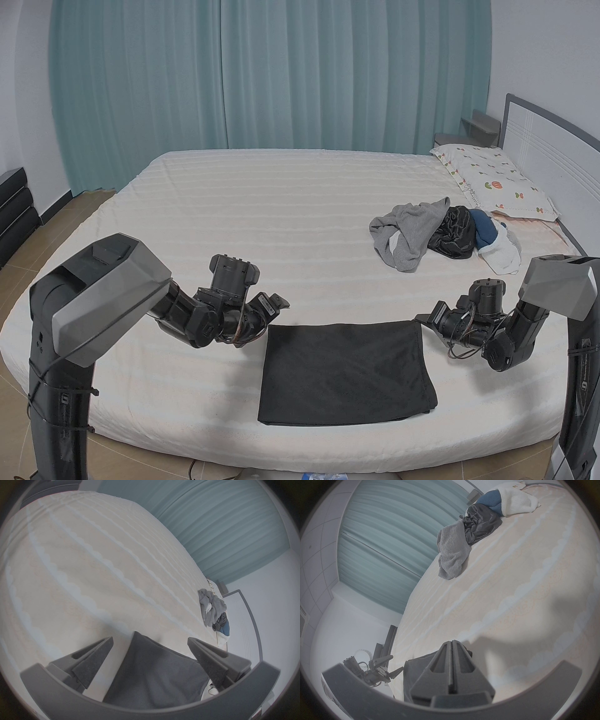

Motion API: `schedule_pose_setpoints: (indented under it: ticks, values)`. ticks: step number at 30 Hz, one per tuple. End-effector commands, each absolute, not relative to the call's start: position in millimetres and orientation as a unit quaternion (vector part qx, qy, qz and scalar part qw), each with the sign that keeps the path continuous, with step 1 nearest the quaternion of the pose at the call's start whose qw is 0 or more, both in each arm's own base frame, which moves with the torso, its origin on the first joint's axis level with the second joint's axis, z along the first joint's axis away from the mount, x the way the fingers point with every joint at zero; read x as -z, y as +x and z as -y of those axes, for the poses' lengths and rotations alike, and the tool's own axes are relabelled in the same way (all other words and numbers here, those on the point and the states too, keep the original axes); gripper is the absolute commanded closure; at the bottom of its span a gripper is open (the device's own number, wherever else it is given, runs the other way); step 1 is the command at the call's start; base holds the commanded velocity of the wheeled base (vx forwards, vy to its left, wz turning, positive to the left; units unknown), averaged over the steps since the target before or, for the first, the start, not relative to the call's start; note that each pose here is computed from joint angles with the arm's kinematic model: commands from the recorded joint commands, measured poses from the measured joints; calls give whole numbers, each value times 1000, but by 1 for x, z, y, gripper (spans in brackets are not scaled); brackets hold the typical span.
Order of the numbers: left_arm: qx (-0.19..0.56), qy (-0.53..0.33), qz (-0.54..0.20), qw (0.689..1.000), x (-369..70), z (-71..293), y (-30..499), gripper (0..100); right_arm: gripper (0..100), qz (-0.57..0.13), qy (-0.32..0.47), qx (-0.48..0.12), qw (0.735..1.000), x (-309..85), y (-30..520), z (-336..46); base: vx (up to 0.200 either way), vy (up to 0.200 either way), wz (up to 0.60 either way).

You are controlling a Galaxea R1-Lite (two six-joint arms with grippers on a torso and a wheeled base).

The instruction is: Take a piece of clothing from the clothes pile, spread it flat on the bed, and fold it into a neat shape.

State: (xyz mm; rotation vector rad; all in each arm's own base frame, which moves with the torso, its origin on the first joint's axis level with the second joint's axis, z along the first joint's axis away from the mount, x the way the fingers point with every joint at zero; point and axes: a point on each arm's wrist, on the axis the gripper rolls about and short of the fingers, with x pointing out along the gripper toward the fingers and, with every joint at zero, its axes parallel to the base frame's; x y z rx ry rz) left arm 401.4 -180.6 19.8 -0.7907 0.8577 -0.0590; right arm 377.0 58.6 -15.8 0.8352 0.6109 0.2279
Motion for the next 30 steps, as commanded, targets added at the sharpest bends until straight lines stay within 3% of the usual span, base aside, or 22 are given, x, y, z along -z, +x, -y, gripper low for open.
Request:
schedule_pose_setpoints:
  ticks: [1, 6, 7, 30]
  values:
    - [33, -365, -413, 834, 0, 195, 410, 0, 100, -293, 398, -110, 862, 17, 376, -60, 0, 0, 0]
    - [34, -364, -411, 835, 3, 197, 414, 0, 100, -292, 398, -111, 863, 16, 376, -60, 0, 0, 0]
    - [34, -364, -411, 835, 3, 197, 414, 100, 100, -292, 398, -111, 863, 16, 376, -60, 0, 0, 0]
    - [0, -356, -388, 850, 5, 191, 417, 100, 100, -285, 397, -102, 866, 21, 383, -58, 0, 0, 0]
